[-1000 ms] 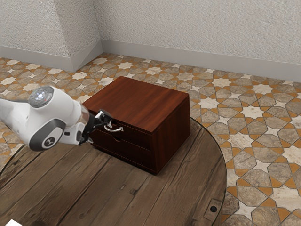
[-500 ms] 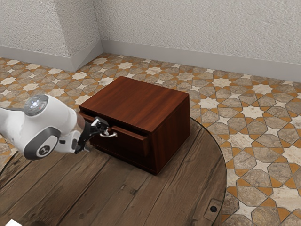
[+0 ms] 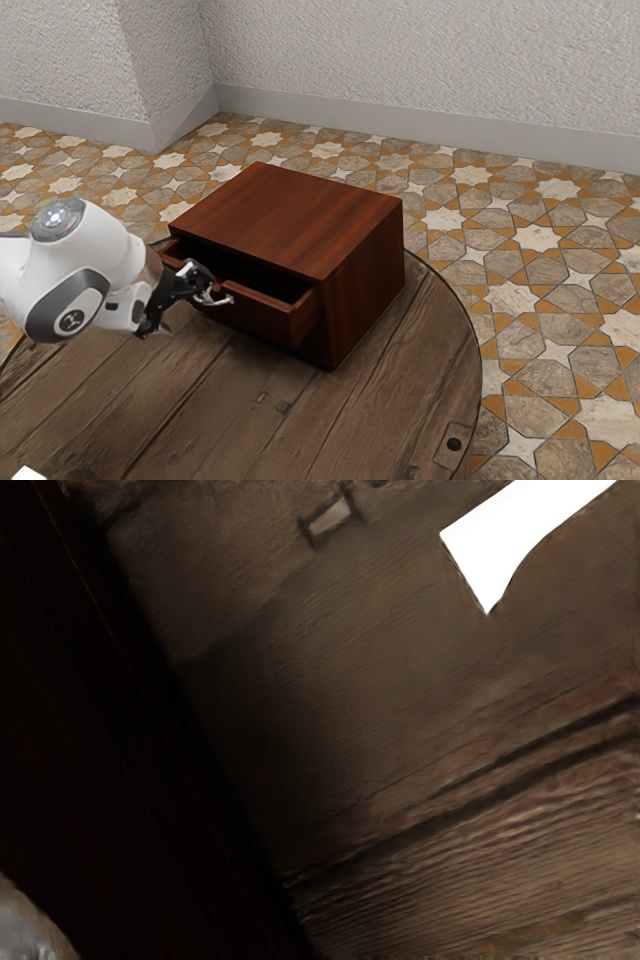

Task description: Pull the drawer handle with one arm to open the drawer

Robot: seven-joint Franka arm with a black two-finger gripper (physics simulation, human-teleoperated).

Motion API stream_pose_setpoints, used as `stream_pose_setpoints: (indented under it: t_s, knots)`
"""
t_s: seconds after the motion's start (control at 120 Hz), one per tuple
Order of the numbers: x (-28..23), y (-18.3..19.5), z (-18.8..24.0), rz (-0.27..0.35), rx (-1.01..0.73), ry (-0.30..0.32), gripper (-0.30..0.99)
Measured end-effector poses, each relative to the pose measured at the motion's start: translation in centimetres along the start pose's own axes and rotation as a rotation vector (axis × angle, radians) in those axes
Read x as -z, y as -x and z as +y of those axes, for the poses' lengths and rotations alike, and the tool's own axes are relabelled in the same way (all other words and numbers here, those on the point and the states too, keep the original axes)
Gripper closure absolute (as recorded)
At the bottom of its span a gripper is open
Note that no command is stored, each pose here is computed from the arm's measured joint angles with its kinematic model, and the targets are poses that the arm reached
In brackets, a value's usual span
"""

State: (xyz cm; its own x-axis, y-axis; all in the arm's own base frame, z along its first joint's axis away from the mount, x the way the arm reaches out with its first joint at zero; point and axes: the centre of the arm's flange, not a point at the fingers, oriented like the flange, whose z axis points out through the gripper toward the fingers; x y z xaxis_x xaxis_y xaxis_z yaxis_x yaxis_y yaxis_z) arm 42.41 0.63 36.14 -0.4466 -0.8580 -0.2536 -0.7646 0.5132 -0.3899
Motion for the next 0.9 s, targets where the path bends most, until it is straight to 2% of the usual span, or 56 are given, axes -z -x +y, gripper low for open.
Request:
stream_pose_setpoints:
  t_s: [0.092, 0.275, 0.6, 0.9]
  knots:
    - [0.9, -0.3, 0.5, 0.006, 0.012, -0.014, 0.09]
    - [1.4, -1.5, 2.2, 0.022, 0.009, -0.02, 0.02]
    - [2.7, -2.5, 4.7, 0.044, 0.038, -0.045, 0.01]
    - [4.4, -2.5, 5.3, 0.064, 0.03, 0.006, 0.01]
